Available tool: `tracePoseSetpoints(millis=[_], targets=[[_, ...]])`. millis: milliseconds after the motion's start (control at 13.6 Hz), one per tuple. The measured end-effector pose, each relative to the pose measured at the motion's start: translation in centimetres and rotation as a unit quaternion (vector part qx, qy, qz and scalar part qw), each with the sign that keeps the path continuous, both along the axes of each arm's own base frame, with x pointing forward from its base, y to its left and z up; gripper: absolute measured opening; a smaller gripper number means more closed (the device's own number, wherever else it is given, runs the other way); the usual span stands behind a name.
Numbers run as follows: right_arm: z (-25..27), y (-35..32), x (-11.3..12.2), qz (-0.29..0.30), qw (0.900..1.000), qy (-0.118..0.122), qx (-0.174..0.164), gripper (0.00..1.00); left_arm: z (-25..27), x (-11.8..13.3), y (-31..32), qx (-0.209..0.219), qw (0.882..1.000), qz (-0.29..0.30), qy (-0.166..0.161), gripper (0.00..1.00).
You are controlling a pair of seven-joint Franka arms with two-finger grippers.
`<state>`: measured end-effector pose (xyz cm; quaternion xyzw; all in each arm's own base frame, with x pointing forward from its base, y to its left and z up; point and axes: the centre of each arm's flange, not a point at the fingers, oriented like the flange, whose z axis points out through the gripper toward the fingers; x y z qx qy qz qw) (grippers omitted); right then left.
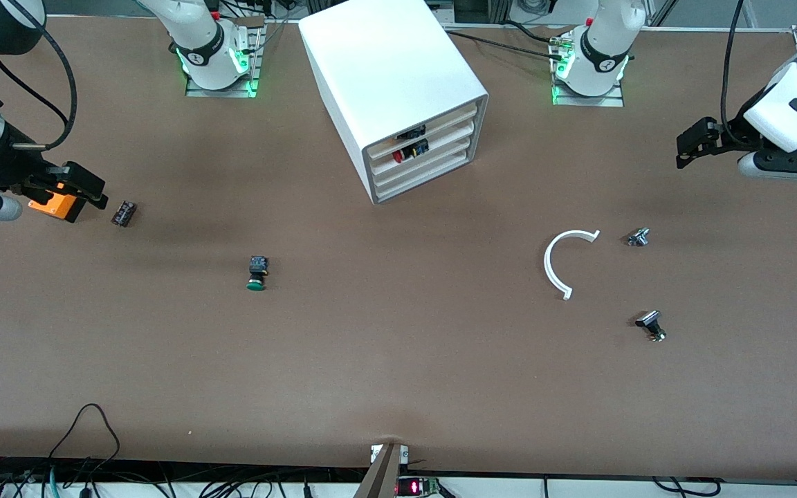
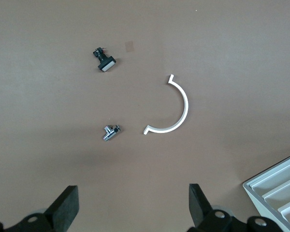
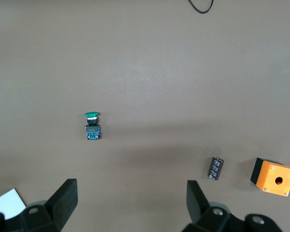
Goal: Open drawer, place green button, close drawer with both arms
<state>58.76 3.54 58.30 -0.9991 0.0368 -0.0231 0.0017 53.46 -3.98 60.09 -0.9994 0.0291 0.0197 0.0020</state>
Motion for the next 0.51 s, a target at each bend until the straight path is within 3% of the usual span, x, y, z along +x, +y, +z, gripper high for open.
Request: tracePoseSetpoints(millis=[515], targets=[[-0.87,0.41,0.26,0.004,1.0,0.009,0.0,1.0,-0.09,-0.03,0.05,0.0,1.0,0.0,0.003,1.0]])
